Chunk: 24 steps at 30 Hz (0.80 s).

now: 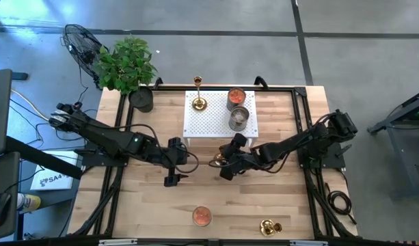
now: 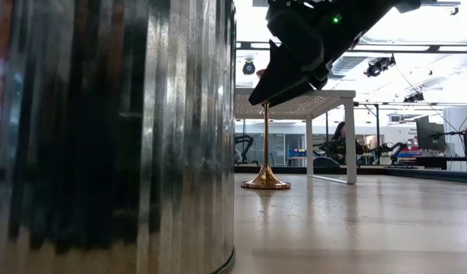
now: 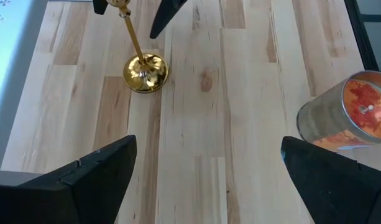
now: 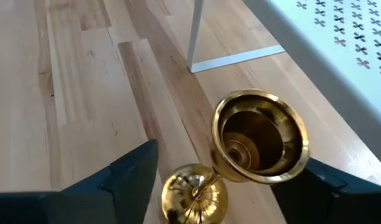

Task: Pick & Place candle stick holders
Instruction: Put the top gold holder on the shelf

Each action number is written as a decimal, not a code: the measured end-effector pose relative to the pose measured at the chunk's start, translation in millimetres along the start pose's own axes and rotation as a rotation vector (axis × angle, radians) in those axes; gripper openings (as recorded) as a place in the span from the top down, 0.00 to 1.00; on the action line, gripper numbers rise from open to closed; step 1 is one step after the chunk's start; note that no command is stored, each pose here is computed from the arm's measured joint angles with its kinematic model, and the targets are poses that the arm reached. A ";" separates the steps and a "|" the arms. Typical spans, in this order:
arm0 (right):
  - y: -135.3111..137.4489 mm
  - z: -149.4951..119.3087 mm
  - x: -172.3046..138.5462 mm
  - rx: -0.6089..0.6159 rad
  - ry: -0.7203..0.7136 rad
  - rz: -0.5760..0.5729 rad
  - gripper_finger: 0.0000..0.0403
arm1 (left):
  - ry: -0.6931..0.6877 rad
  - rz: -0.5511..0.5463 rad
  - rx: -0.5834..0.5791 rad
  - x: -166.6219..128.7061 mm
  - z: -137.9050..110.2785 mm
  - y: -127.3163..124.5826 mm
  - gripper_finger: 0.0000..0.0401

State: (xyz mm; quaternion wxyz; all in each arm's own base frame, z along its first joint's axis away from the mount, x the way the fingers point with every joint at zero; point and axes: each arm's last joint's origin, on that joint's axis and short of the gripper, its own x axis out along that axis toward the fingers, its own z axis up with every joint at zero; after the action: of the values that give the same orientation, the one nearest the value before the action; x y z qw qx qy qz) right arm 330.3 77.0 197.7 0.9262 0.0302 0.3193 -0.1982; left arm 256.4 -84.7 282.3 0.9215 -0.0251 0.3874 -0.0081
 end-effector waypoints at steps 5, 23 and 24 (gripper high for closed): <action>0.0 0.0 0.0 -0.003 0.000 0.000 0.49 | 0.000 0.000 0.000 0.0 0.0 0.0 0.02; -0.4 0.2 0.1 -0.028 -0.008 -0.015 0.94 | 0.010 -0.016 -0.010 0.1 -0.6 -0.4 0.02; -0.4 0.3 0.1 -0.027 -0.009 -0.014 0.94 | 0.010 -0.016 -0.010 0.1 -0.6 -0.4 0.02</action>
State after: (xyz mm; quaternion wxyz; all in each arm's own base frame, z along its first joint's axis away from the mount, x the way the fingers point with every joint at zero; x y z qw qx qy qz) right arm 330.4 76.6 197.9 0.9265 0.0145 0.3181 -0.2006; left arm 256.1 -85.1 281.8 0.9194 -0.0330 0.3916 -0.0136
